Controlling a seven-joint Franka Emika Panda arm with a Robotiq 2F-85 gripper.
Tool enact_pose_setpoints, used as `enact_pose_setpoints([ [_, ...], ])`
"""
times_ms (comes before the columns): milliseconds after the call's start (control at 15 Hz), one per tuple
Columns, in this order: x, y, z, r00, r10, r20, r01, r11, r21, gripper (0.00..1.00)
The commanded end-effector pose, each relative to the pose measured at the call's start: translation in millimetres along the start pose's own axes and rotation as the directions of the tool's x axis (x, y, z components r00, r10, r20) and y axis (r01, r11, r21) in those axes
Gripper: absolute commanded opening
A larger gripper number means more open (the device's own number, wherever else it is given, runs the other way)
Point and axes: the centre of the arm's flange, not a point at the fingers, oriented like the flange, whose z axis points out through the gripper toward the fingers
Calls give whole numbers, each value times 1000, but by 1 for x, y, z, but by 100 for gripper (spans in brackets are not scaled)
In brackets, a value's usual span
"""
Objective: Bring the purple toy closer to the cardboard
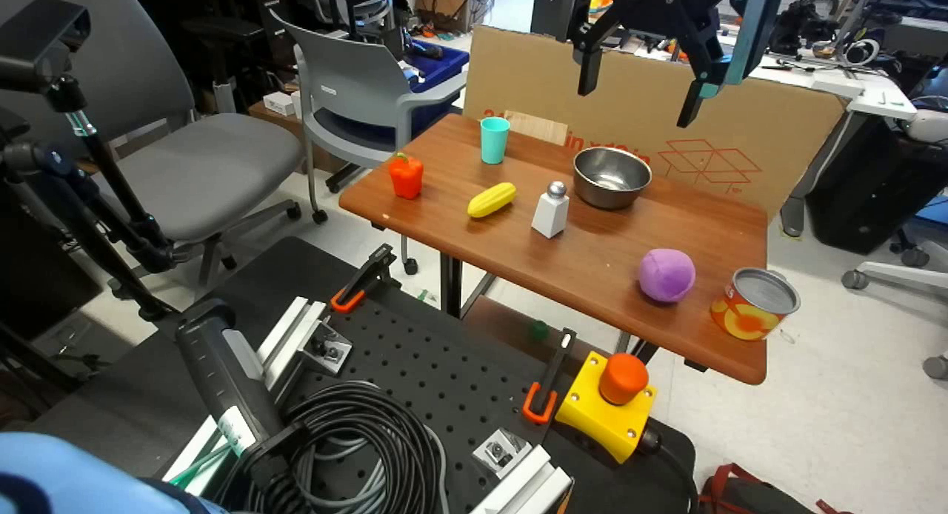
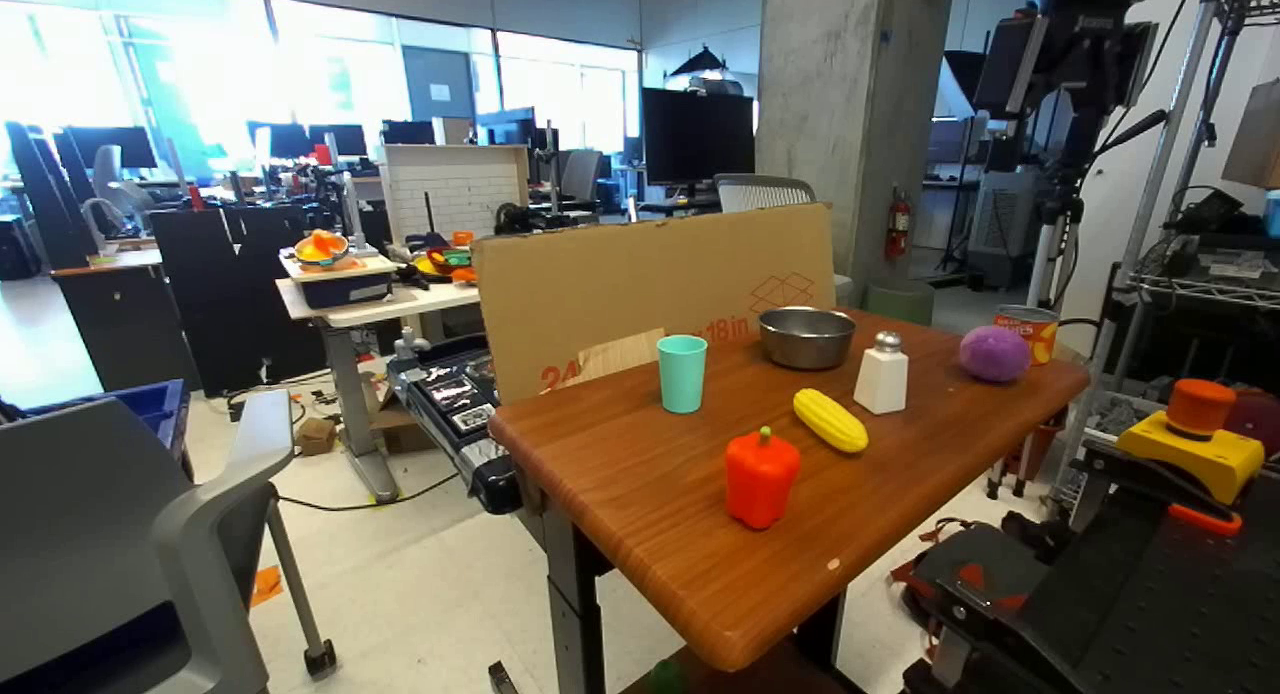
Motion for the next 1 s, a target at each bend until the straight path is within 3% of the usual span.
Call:
enact_pose_setpoints([
  [0, 0, 0, 0, 1000, 0, 0, 0, 1000, 0, 100],
  [400, 22, 13, 30, 1000, -4, 24, 7, 993, -114, 100],
  [933, 64, 47, 107, 995, -39, 88, 58, 971, -233, 100],
])
